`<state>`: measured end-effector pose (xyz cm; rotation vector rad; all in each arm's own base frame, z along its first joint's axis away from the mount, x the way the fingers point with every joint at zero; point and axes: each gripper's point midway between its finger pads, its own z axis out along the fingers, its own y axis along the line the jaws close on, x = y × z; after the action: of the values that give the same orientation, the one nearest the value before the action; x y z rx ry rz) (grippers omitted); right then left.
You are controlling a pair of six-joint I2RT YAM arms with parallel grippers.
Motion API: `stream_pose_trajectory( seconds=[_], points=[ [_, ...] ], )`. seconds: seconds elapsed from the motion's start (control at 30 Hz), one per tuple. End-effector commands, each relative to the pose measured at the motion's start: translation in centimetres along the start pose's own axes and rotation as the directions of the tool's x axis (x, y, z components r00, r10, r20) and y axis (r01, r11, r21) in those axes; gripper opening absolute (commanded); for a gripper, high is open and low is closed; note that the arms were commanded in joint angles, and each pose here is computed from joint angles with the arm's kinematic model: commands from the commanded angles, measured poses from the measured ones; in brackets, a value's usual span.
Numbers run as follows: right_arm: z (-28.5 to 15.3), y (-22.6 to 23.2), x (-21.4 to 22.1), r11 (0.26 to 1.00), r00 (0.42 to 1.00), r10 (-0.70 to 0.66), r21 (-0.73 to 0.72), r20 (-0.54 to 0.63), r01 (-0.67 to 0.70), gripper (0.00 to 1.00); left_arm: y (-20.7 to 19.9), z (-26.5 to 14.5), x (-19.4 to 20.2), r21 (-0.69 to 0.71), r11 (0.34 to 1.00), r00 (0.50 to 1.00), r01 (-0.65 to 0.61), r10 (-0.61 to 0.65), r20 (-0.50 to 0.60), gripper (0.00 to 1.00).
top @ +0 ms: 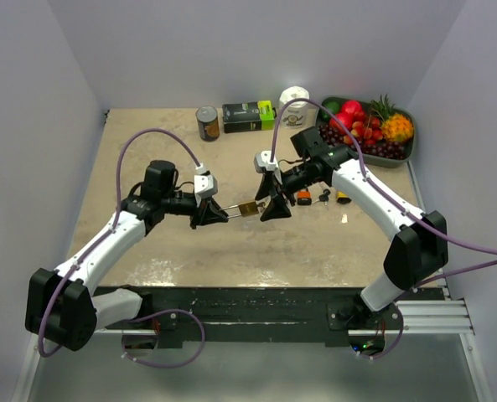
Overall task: Lock with the key
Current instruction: Lock the lock.
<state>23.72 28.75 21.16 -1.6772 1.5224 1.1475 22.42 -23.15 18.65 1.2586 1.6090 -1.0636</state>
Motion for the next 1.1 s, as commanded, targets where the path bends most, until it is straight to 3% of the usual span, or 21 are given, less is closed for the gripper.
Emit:
stream_pose_trajectory(
  seconds=[0.0,0.1,0.23,0.5,0.6,0.63,1.07],
  points=[
    [-0.4,0.0,-0.7,1.0,1.0,-0.025,-0.001,0.004,0.025,0.68,-0.1,-0.5,-4.0,0.029,0.985,0.982,-0.169,0.166,0.086,0.0],
    [-0.2,-0.2,-0.7,1.0,1.0,-0.014,0.001,0.016,0.014,0.64,0.0,-0.4,-4.0,0.031,0.985,0.982,-0.172,0.169,0.084,0.0],
    [-0.1,-0.2,-0.6,1.0,1.0,-0.002,0.003,0.016,0.002,0.5,0.2,-0.3,-3.7,0.037,0.985,0.984,-0.167,0.164,0.074,0.0],
    [-0.2,-0.6,-0.2,1.0,1.0,0.002,0.03,-0.002,-0.002,0.31,0.2,-0.2,-2.5,0.042,0.986,0.986,-0.164,0.163,0.041,0.0],
    [-0.2,-1.2,0.4,0.998,1.0,0.0,0.062,-0.023,0.001,0.11,0.3,-0.2,-2.0,0.039,0.987,0.988,-0.156,0.155,0.028,0.0],
    [-0.3,-1.3,0.6,0.998,1.0,-0.001,0.07,-0.031,0.003,0.0,0.3,-0.2,-2.1,0.037,0.987,0.987,-0.156,0.155,0.029,0.0],
    [-2.0,-4.0,2.9,0.985,0.996,0.062,0.164,-0.057,-0.052,0.0,1.9,-2.8,1.9,-0.035,0.994,0.994,-0.099,0.097,-0.043,0.0]
  ],
)
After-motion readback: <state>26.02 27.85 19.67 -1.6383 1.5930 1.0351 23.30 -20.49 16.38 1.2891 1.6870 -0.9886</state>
